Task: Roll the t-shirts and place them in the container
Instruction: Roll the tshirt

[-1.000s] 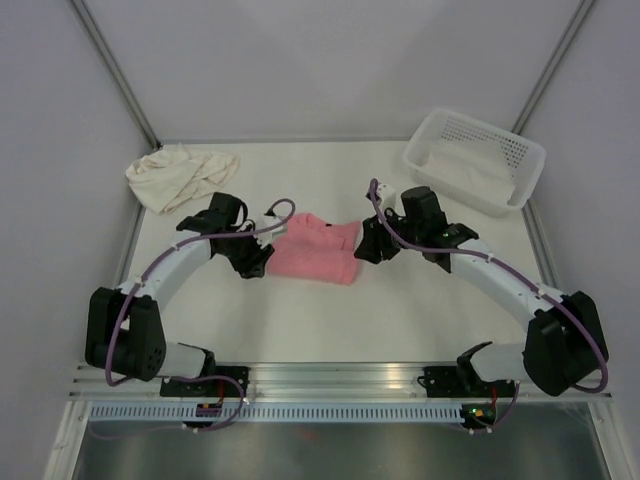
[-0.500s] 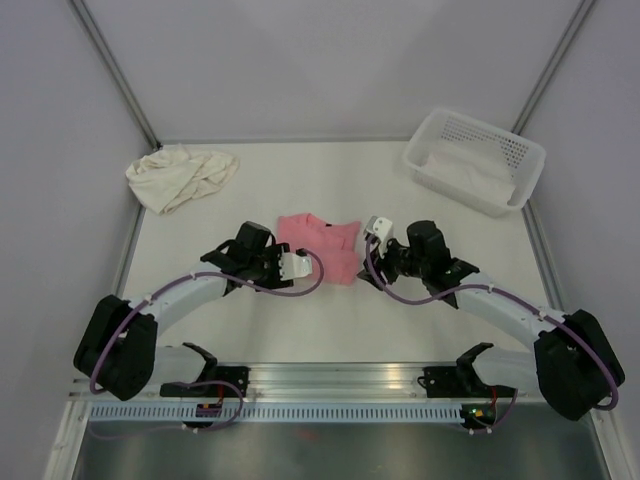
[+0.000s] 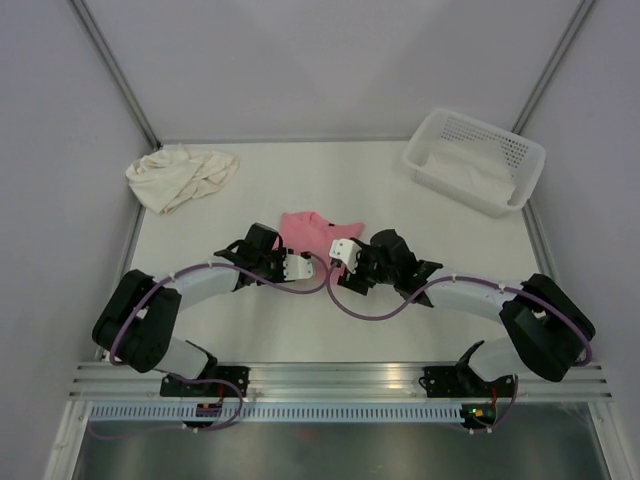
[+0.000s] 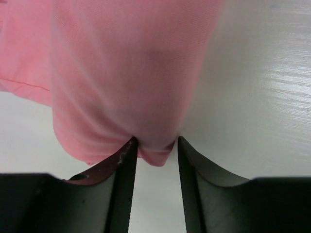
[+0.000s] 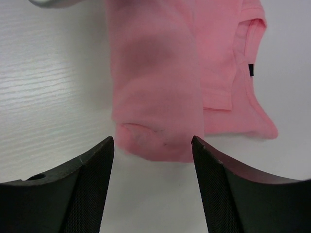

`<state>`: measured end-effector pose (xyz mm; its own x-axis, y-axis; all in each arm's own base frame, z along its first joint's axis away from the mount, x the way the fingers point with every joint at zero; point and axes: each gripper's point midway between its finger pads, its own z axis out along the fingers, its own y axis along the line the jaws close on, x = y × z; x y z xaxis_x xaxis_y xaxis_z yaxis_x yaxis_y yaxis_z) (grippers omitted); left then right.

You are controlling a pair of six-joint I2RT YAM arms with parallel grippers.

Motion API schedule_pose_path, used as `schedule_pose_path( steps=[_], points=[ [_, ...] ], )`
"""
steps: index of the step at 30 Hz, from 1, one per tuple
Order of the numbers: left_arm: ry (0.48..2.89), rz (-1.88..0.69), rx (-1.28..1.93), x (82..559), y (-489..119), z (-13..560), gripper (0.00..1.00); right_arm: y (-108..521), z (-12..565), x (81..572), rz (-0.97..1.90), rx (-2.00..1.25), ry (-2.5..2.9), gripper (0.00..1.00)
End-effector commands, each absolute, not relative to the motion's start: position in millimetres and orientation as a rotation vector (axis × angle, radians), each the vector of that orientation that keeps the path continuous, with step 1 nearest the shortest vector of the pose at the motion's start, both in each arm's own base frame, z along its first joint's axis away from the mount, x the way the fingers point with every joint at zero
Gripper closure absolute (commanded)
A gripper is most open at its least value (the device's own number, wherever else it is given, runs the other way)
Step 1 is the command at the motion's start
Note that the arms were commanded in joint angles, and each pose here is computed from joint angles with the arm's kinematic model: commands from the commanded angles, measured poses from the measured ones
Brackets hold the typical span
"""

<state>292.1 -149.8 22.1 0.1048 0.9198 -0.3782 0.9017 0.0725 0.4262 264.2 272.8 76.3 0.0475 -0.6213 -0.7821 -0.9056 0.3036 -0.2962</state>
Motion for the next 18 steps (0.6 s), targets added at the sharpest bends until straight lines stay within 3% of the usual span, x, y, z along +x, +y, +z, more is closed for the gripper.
schedule_pose_path(
  steps=[1, 7, 11, 13, 15, 18],
  points=[
    [1.806, 0.026, 1.813, 290, -148, 15, 0.59, 288, 80, 278, 0.362, -1.470, 1.556, 0.28],
    [1.824, 0.007, 1.816, 291, -150, 13, 0.78, 298, 65, 285, 0.369, -1.485, 1.584, 0.27],
    [1.876, -0.024, 1.830, 289, -147, 8, 0.97, 303, 55, 294, 0.360, -1.510, 1.646, 0.29],
    [1.876, -0.051, 1.823, 291, -149, 13, 0.98, 305, 53, 296, 0.356, -1.525, 1.653, 0.54],
    [1.887, -0.054, 1.817, 293, -148, 18, 0.98, 299, 52, 294, 0.333, -1.543, 1.665, 0.87],
    [1.898, -0.115, 1.833, 286, -149, 25, 0.98, 290, 49, 283, 0.324, -1.614, 1.637, 1.00]
  ],
)
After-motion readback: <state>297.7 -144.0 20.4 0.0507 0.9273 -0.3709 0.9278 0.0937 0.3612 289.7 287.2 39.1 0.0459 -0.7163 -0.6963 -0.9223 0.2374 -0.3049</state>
